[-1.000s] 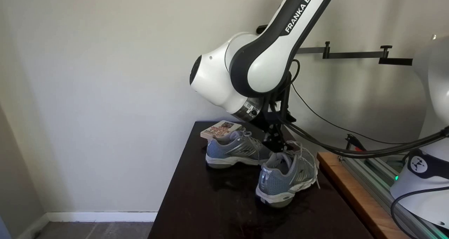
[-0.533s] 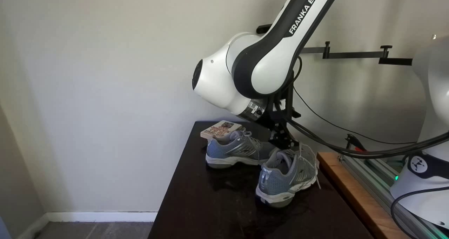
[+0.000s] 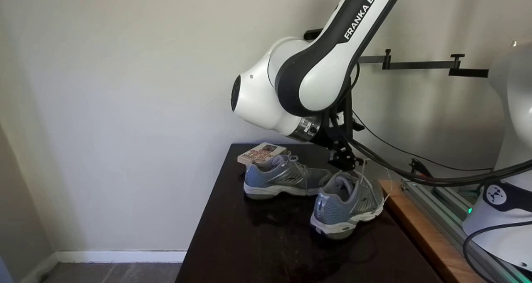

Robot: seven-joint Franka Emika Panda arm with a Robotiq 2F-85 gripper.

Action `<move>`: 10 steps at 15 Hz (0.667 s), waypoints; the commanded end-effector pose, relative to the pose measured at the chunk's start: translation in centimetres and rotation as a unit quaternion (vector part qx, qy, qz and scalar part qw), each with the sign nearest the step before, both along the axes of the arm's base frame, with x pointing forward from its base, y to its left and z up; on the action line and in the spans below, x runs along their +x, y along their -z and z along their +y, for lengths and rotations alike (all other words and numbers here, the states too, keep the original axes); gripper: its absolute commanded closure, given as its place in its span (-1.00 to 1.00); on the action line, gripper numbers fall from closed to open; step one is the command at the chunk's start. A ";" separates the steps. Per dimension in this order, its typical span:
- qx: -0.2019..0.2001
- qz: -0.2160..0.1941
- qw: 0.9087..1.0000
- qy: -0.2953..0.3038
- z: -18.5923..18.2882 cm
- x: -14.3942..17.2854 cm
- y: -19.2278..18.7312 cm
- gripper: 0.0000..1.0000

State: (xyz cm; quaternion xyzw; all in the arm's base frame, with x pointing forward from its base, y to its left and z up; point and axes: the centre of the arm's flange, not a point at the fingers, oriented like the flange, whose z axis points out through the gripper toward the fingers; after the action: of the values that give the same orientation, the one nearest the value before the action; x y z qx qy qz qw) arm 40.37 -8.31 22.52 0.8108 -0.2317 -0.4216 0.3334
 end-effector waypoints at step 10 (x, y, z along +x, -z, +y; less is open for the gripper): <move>-0.014 0.003 1.000 -0.003 -0.9 0.4 -2.3 -1.00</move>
State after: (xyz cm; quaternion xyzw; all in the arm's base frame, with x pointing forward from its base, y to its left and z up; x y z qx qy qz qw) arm 40.65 -8.72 23.23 0.8073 -0.2363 -0.4225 0.3375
